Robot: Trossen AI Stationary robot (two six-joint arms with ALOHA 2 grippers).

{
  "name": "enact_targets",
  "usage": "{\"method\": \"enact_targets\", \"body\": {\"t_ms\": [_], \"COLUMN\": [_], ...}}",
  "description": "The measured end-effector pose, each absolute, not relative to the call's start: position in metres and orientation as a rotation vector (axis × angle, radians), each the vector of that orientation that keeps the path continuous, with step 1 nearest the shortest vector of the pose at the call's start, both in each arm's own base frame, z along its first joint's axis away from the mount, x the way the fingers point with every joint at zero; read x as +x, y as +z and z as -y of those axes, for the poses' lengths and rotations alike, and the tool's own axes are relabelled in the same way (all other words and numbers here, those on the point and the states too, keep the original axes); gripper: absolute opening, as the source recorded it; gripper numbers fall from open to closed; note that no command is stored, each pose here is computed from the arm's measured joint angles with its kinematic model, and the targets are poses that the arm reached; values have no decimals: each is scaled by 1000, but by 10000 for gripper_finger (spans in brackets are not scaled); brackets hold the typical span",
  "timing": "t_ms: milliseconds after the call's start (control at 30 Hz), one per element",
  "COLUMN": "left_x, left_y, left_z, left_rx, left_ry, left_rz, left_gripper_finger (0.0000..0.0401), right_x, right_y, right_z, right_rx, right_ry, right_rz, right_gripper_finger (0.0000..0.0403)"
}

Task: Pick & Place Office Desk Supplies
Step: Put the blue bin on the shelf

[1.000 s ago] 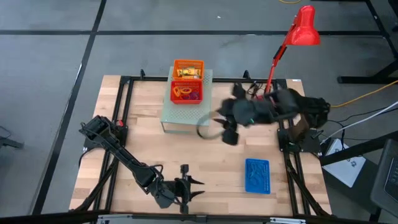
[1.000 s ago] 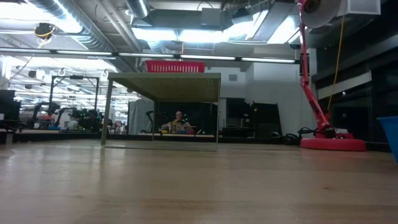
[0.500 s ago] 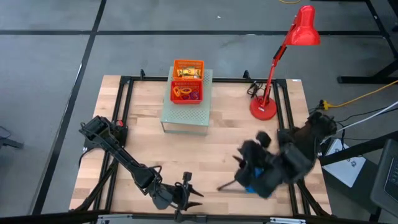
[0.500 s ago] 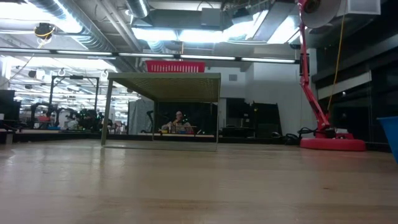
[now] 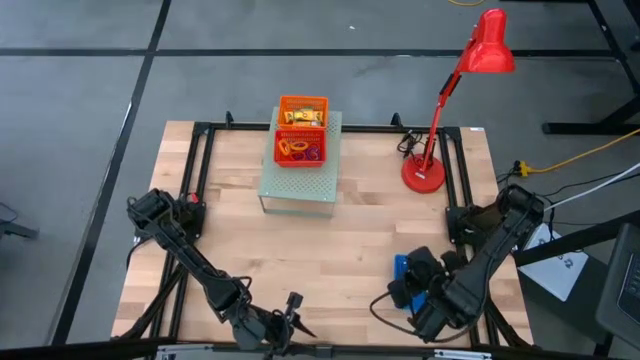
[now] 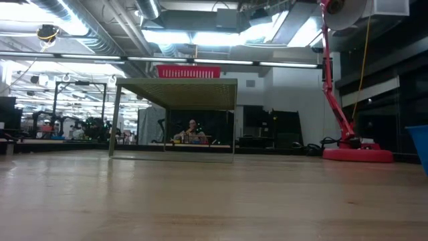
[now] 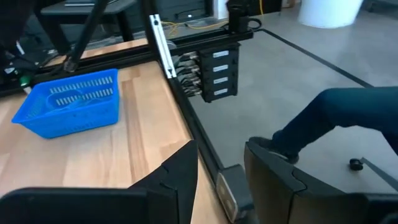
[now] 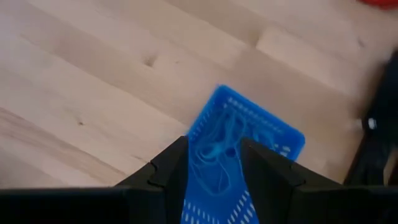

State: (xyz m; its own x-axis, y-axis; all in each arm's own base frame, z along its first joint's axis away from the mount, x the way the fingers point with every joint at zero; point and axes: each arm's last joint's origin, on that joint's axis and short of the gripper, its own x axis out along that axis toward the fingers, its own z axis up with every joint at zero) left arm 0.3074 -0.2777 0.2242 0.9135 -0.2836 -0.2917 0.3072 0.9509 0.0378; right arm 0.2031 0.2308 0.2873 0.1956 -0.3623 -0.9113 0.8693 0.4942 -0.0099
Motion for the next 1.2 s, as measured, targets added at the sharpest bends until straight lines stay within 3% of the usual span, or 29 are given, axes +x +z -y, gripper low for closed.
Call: {"method": "enact_targets", "body": {"t_ms": [333,733,1200], "left_x": [299,293,293], "left_y": [223,222,222], "left_z": [286,293,292], "left_rx": [110,113,99], "left_ry": [-359,-384,-377], "left_rz": [-300,-304,-313], "left_gripper_finger": [129,129,129], "right_x": [181,182,224], "right_y": [281,262,190], "right_z": [-246,-251,-242], "right_rx": [740,716,824], "right_ry": [-1028,-1033,-953], "right_rz": [-987,-990,-1094], "right_gripper_finger": [145,146,146]}}
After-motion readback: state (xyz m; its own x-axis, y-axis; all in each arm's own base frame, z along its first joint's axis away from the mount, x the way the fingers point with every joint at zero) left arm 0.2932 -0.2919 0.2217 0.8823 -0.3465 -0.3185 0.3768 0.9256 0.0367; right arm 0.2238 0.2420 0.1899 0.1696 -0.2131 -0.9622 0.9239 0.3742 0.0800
